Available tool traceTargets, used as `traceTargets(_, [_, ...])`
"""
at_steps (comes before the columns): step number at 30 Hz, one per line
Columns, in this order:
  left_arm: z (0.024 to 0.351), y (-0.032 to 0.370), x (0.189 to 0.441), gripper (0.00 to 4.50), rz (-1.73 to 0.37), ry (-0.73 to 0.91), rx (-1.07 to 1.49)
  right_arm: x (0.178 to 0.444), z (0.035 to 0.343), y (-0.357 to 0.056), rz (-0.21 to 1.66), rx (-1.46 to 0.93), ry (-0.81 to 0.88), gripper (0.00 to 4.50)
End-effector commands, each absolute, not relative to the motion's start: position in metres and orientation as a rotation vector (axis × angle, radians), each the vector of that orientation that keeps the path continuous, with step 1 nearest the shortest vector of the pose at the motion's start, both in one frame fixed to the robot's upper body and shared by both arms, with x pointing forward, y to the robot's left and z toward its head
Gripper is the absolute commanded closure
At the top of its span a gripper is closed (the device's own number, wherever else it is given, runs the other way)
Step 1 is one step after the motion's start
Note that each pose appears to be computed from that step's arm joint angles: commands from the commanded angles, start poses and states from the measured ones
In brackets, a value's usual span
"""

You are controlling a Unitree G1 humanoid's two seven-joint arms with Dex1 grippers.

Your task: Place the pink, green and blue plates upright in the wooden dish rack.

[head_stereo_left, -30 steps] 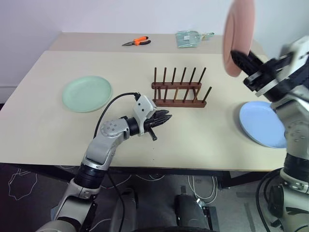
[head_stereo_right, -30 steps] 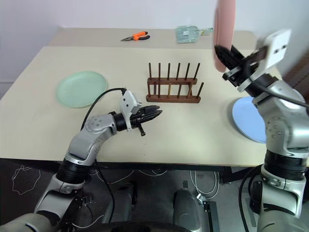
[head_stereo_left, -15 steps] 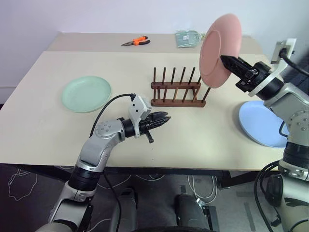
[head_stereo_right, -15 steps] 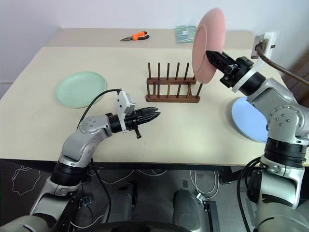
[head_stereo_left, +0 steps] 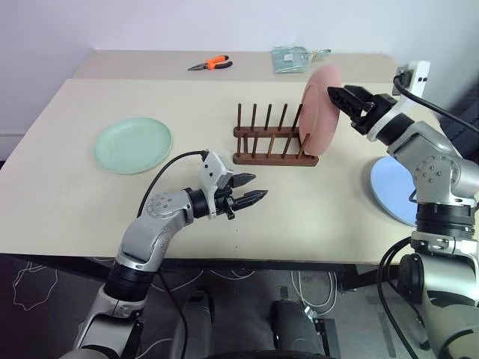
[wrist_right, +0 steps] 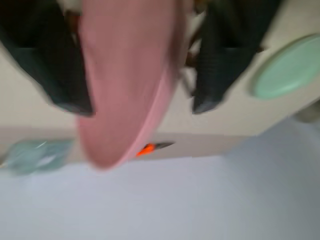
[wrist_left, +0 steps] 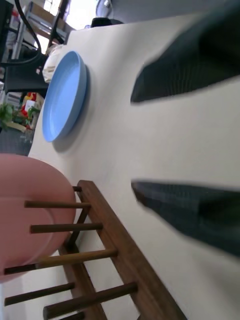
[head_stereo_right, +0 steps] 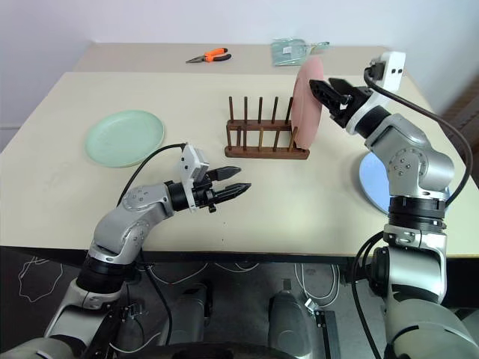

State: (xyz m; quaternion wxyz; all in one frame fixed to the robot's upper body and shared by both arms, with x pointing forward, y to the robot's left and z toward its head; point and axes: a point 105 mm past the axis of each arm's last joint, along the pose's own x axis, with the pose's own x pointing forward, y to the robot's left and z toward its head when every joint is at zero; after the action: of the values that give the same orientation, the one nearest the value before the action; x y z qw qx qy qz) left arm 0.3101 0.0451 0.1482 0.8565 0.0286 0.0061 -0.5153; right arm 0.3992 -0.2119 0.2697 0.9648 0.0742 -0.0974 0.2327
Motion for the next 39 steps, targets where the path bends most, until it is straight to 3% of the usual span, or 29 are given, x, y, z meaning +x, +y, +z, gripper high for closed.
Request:
traceTargets(1, [0.165,0.057,0.323,0.10,-0.974,-0.072,0.089,0.397,0.302,-0.234,0.338,0.073,-0.342,0.87])
traceTargets(4, [0.174,0.082,0.349,0.10,-0.766,-0.109,0.060,0.390,0.322,-0.258,0.232,0.033,-0.430,0.87])
traceTargets(7, [0.186,0.134,0.379,0.00,-0.432,-0.142,0.004,0.366,0.346,-0.248,0.318,-0.050,-0.536,0.03])
traceTargets(8, [0.188,0.155,0.387,0.00,-0.314,-0.143,0.010,0.359,0.348,-0.237,0.371,-0.106,-0.548,0.03])
traceTargets(11, [0.181,0.230,0.402,0.00,0.113,-0.055,0.093,0.338,0.326,-0.186,0.618,-0.331,-0.475,0.03])
traceTargets(14, [0.187,0.283,0.398,0.00,0.376,-0.037,-0.004,0.319,0.284,-0.145,0.832,-0.487,-0.356,0.03])
traceTargets(20, [0.176,0.311,0.383,0.00,0.570,0.041,-0.347,0.304,0.226,-0.107,0.990,-0.553,-0.239,0.03])
traceTargets(27, [0.131,0.291,0.381,0.00,0.565,0.229,-0.836,0.297,0.207,-0.087,1.019,-0.484,-0.225,0.03])
traceTargets(31, [0.130,0.291,0.384,1.33,0.562,0.215,-0.943,0.301,0.207,-0.088,0.981,-0.515,-0.232,0.00])
traceTargets(37, [0.148,0.275,0.398,4.46,0.421,0.179,-0.910,0.316,0.199,-0.098,0.920,-0.541,-0.152,0.00])
traceTargets(39, [0.162,0.268,0.404,4.49,0.342,0.139,-0.802,0.319,0.201,-0.096,0.897,-0.569,-0.175,0.00])
